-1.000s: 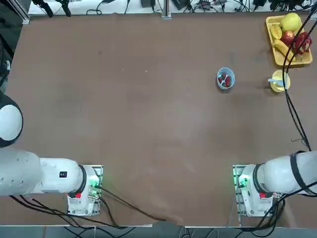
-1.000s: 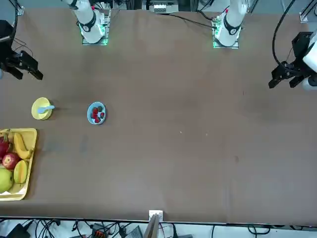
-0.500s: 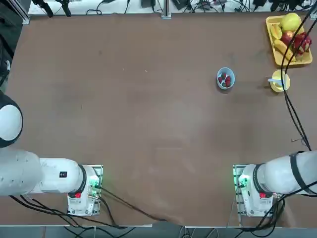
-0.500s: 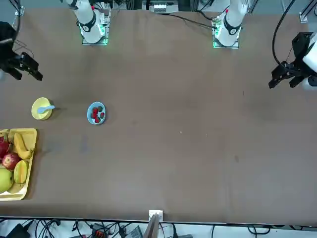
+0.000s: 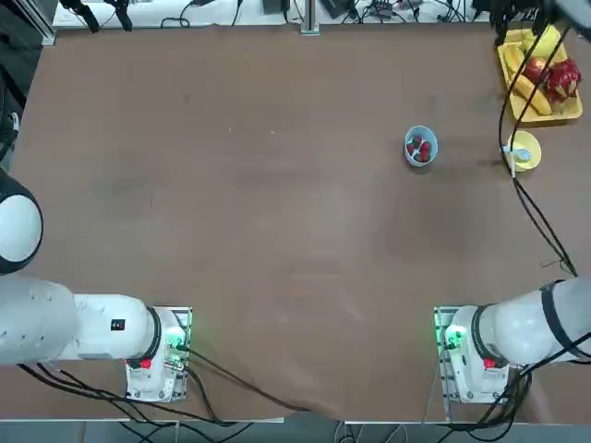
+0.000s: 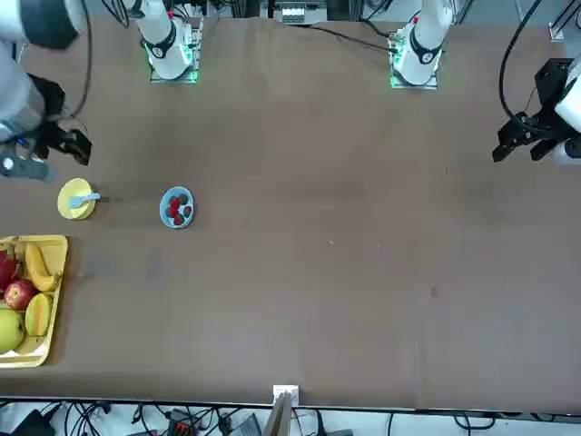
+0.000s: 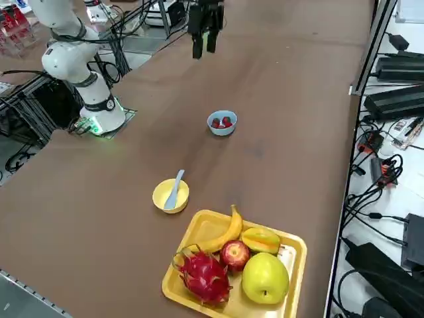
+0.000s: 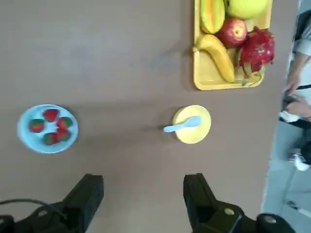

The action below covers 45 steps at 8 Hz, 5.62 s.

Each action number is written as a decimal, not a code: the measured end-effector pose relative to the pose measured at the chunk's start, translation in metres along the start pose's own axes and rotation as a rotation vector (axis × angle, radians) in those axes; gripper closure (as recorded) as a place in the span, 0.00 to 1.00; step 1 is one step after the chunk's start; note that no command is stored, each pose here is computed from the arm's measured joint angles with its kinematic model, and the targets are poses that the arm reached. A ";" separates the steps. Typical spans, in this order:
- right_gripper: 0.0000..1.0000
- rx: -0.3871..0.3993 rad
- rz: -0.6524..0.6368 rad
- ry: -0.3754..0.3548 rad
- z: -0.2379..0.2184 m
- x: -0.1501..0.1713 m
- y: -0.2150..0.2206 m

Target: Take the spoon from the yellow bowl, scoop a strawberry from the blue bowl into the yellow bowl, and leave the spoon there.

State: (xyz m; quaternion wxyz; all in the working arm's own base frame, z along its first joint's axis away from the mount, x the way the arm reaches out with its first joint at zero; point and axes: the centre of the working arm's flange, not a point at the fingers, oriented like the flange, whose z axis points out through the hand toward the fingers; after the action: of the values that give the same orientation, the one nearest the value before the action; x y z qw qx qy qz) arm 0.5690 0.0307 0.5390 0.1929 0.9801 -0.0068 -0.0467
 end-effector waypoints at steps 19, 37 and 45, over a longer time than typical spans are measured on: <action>0.03 -0.929 -0.051 0.157 0.382 -0.034 -0.154; 0.16 -1.002 -0.086 0.140 0.432 -0.047 -0.125; 0.29 -1.002 -0.082 0.130 0.436 -0.048 -0.122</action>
State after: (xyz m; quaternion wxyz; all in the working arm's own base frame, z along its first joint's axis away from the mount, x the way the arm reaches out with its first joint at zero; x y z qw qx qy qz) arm 0.4800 -0.0200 0.0954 0.6375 0.7675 0.0667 0.0093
